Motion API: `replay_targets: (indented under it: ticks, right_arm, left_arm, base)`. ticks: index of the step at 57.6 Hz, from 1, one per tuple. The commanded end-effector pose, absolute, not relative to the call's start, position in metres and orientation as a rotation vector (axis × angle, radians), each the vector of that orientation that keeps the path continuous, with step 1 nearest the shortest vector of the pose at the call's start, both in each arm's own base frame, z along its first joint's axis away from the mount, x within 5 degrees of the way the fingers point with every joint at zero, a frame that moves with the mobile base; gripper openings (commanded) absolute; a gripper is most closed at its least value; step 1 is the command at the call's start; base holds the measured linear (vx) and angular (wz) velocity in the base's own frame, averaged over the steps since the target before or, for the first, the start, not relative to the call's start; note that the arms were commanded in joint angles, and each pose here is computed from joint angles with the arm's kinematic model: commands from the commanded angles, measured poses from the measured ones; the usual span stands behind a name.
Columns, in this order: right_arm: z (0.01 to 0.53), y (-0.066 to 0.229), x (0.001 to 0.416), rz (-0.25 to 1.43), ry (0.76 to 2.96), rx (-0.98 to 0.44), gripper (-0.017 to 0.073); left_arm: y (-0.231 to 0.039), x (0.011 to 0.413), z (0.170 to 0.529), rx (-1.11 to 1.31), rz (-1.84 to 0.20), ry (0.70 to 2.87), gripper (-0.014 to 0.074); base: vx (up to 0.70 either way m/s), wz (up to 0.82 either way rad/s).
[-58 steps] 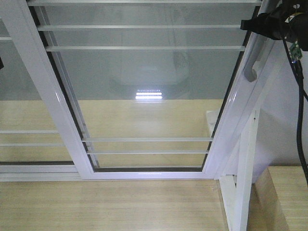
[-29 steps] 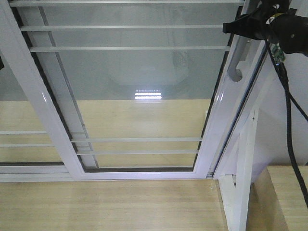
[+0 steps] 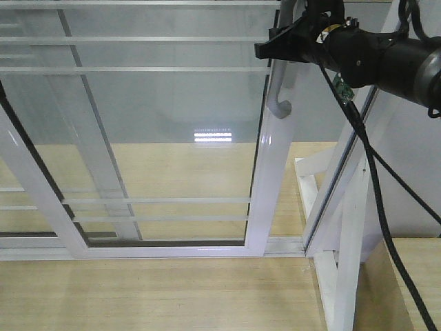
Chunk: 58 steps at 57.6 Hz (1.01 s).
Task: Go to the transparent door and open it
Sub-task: 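Pull the handle with the right gripper, sliding the door open, then release the handle with the right gripper and reach the left gripper to it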
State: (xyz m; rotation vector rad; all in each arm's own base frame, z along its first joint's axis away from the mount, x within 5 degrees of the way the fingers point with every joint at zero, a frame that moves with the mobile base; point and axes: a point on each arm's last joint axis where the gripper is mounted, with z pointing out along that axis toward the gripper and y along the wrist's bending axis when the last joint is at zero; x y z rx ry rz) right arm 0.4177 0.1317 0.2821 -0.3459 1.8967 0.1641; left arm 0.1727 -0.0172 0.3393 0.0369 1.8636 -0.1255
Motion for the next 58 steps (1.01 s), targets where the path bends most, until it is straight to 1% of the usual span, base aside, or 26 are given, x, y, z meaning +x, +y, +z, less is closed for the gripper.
replay_targets:
  ticks: [1, 24, 30, 35, 43, 47, 50, 58]
  right_arm:
    - [0.324, 0.119, 0.409, 0.166, 1.810, -0.301, -0.0008]
    - [0.341, 0.116, 0.394, 0.163, 1.843, -0.330, -0.0001]
    - [0.356, 0.112, 0.382, 0.168, 1.848, -0.335, -0.0001]
    - [0.367, 0.110, 0.369, 0.173, 1.867, -0.345, 0.0000]
    - [0.377, 0.100, 0.340, 0.171, 1.809, -0.330, 0.0000]
    - [0.369, 0.094, 0.321, 0.154, 1.765, -0.325, 0.0000]
    - [0.356, 0.088, 0.305, 0.140, 1.751, -0.326, 0.0000]
    - [0.329, 0.075, 0.262, 0.126, 1.742, -0.320, 0.0000]
  left_arm:
    - [-0.017, 0.174, 0.358, 0.031, -0.130, 1.755, 0.0577]
    - [-0.017, 0.174, 0.358, 0.031, -0.130, 1.754, 0.0577]
    - [-0.018, 0.179, 0.355, 0.041, -0.120, 1.764, 0.0577]
    - [-0.019, 0.192, 0.347, 0.082, -0.083, 1.796, 0.0577]
    - [-0.021, 0.216, 0.329, 0.114, -0.057, 1.857, 0.0577]
    - [-0.025, 0.228, 0.321, 0.128, -0.059, 1.859, 0.0577]
    - [-0.030, 0.236, 0.316, 0.141, -0.068, 1.845, 0.0577]
    - [-0.055, 0.260, 0.309, 0.202, -0.118, 1.767, 0.0577]
  base:
    - [0.00, 0.01]
    - [0.00, 0.00]
    - [0.00, 0.00]
    - [0.00, 0.00]
    - [0.00, 0.00]
    - [0.00, 0.00]
    - [0.00, 0.00]
    - [0.00, 0.00]
